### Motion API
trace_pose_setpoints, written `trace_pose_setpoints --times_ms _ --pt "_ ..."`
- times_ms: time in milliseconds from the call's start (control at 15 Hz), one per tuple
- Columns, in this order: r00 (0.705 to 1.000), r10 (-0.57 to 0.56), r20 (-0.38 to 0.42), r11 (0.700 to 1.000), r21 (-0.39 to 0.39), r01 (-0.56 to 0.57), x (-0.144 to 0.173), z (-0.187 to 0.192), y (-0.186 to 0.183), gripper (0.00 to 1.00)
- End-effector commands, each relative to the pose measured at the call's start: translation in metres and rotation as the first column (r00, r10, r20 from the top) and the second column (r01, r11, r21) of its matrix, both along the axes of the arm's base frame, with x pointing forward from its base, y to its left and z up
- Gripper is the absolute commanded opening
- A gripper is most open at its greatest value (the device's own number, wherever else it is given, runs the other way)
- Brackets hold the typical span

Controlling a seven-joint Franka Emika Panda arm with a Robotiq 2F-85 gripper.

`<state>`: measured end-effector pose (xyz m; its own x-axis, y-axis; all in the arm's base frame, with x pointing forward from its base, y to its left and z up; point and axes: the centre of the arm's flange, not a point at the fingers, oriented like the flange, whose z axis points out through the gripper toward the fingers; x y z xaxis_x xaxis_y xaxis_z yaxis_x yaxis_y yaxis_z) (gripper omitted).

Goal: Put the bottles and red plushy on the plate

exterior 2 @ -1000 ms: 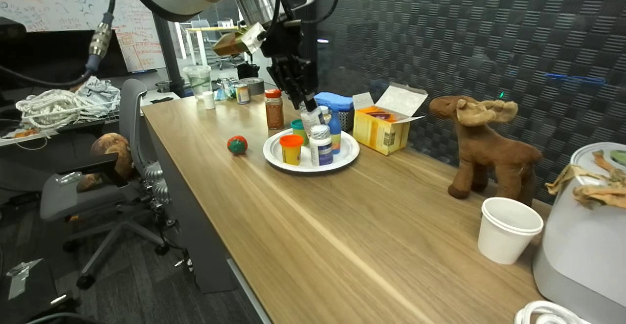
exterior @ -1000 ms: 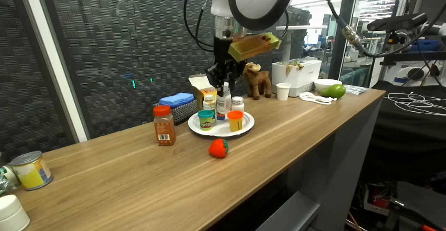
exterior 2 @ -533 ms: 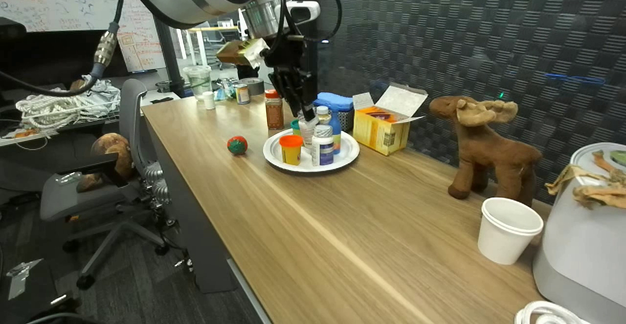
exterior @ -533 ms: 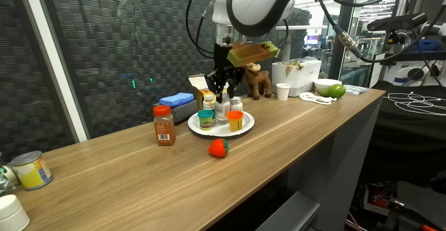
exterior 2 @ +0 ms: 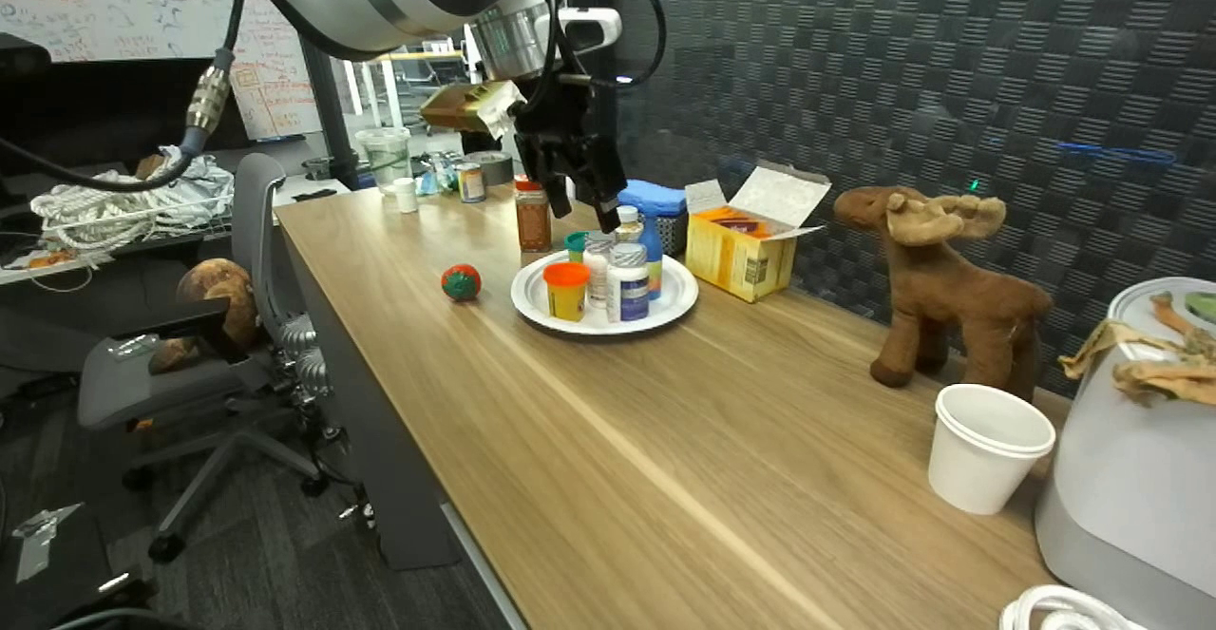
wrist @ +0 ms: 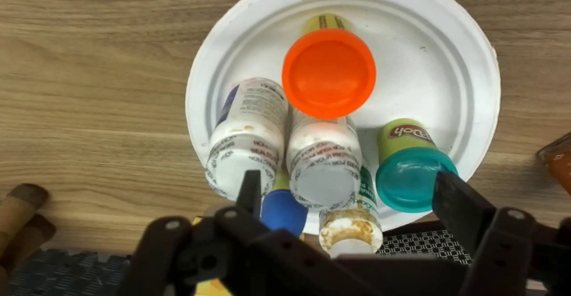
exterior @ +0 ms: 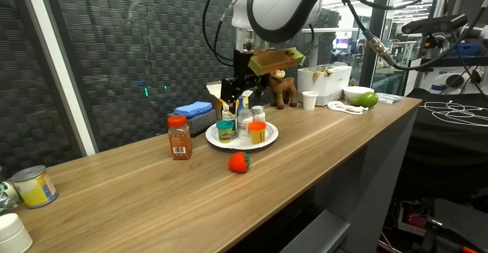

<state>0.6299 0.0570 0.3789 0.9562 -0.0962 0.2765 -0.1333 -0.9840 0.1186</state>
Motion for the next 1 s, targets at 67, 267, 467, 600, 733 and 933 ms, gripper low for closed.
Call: trace_pose_setpoints --times_ms 67,267,467,600,733,933 --pt "0.998 0.046 0.041 0.999 0.009 -0.047 -0.001 0.033 0.021 1.00" --pt "0.993 0.095 0.064 0.995 0.001 -0.096 0.005 0.055 0.050 1.00" --pt "0.970 0.232 0.070 0.972 0.022 -0.234 0.017 0.072 0.090 1.00" --pt "0.939 0.340 0.050 0.937 0.065 -0.342 0.027 0.076 0.110 1.00" --pt "0.901 0.431 0.037 0.894 0.119 -0.433 0.034 0.072 0.123 1.00" --pt "0.847 0.531 0.016 0.834 0.171 -0.525 0.046 0.055 0.132 1.00"
